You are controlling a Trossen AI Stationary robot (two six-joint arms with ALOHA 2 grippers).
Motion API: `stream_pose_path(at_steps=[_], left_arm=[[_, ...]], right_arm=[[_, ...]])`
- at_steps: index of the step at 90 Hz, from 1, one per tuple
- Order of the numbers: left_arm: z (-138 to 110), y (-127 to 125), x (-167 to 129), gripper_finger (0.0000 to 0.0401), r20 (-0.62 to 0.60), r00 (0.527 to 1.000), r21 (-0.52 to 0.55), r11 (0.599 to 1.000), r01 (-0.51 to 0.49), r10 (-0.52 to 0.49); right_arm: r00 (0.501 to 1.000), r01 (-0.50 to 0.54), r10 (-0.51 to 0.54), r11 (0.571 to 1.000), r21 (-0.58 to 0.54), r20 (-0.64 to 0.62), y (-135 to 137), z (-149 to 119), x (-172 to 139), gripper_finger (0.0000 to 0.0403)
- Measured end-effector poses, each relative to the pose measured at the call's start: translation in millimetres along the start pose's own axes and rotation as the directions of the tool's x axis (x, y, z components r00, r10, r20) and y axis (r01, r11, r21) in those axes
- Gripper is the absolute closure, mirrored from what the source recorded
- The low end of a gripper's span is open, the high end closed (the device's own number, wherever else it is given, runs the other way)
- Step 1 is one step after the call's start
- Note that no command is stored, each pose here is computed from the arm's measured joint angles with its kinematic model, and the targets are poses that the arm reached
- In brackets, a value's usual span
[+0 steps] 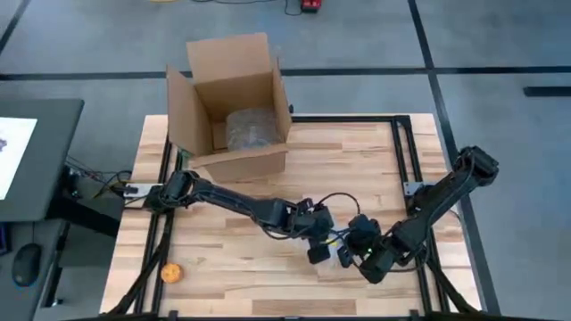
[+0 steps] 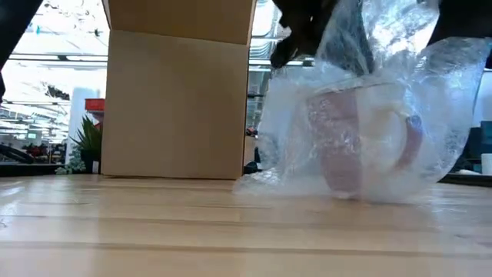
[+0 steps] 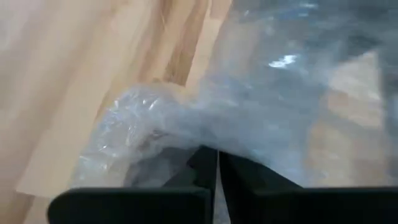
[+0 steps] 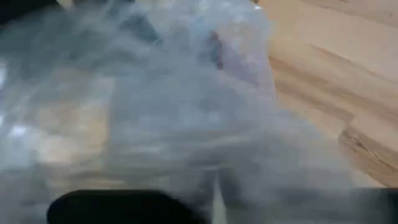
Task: Wrap mug
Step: Wrap the purple mug with the bubble wrap
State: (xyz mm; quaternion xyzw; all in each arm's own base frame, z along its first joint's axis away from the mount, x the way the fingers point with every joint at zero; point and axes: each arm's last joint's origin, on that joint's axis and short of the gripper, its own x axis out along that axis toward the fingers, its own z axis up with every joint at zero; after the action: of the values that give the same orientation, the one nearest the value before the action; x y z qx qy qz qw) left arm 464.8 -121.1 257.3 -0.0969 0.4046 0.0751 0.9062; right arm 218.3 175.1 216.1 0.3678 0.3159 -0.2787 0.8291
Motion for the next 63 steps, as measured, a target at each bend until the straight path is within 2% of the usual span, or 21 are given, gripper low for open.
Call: stream_pose_path(at_steps=[20, 28, 37, 48, 55, 63], left_arm=[[4.9, 1.4, -15.1, 0.0401, -0.062, 0.998, 0.022, 0.999, -0.026, 0.028], [3.4, -3.6, -25.1, 0.0401, -0.129, 0.992, 0.051, 0.999, 0.015, -0.008], [-8.9, -18.9, -35.7, 0.0401, -0.208, 0.978, 0.165, 0.985, 0.057, -0.022], [-22.7, -38.9, -44.2, 0.0401, -0.244, 0.969, 0.319, 0.94, 0.123, -0.044], [-27.1, -46.4, -62.0, 0.0401, -0.241, 0.97, 0.354, 0.927, 0.12, -0.033], [-23.6, -51.0, -97.8, 0.0401, -0.164, 0.986, 0.345, 0.935, 0.076, -0.02]], right_arm=[[1.0, 0.0, 0.0, 1.0, 0.004, -0.025, 0.2, -0.3, 0.4, 0.0403], [1.0, 0.001, -0.001, 1.0, 0.003, -0.029, 0.1, -0.4, 0.3, 0.0403], [0.999, 0.004, -0.004, 1.0, -0.003, -0.047, -0.1, -1.0, 0.3, 0.0403], [0.998, 0.004, -0.004, 1.0, -0.009, -0.056, 0.0, -1.3, 0.4, 0.0403], [0.998, 0.004, -0.005, 1.0, -0.01, -0.069, 0.0, -1.7, 0.4, 0.0403], [0.997, 0.004, -0.005, 1.0, -0.01, -0.073, 0.0, -1.9, 0.3, 0.0403]])
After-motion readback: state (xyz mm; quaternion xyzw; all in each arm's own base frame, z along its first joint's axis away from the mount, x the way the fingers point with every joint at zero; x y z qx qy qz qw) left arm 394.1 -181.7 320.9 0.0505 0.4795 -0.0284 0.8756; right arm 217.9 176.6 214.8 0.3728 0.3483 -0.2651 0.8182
